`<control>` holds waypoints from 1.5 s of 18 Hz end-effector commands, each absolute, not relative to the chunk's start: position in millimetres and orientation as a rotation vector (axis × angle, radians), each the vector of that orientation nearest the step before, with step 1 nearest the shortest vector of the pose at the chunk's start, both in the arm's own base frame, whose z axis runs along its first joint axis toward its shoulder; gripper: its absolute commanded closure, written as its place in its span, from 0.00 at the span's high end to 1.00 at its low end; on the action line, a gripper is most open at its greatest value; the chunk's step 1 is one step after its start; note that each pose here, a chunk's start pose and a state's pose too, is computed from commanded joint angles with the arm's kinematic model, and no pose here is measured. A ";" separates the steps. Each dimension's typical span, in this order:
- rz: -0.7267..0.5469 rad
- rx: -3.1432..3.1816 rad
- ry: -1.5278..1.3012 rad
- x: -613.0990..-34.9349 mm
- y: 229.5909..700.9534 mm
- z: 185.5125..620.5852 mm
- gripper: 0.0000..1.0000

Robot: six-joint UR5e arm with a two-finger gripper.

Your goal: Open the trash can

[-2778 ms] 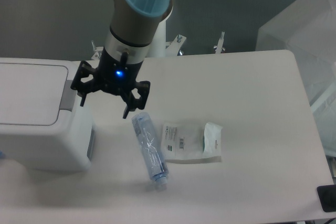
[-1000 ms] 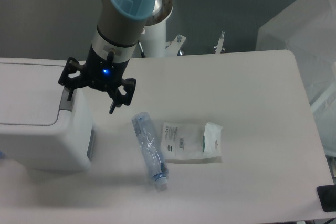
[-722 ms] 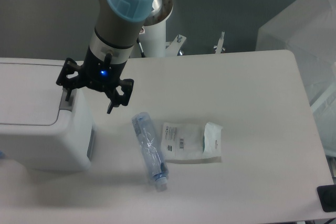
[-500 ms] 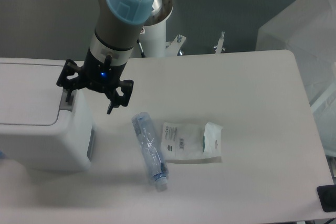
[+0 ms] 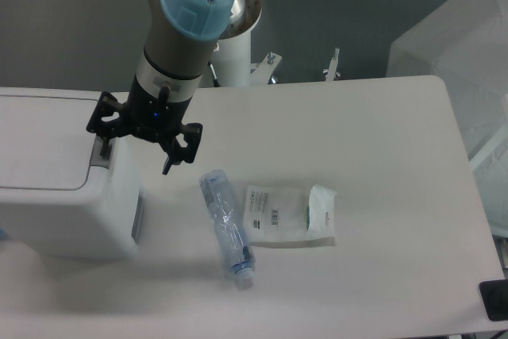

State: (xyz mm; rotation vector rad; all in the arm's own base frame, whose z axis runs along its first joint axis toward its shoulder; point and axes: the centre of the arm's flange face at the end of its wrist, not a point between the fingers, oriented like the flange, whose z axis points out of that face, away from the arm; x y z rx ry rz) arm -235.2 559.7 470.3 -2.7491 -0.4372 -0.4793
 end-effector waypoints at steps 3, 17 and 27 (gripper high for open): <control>-0.479 -2.749 -0.437 -235.6 560.2 470.1 1.00; -0.332 -2.666 -0.388 -249.7 562.4 503.1 1.00; 0.007 -2.819 -0.439 -363.8 519.8 453.2 1.00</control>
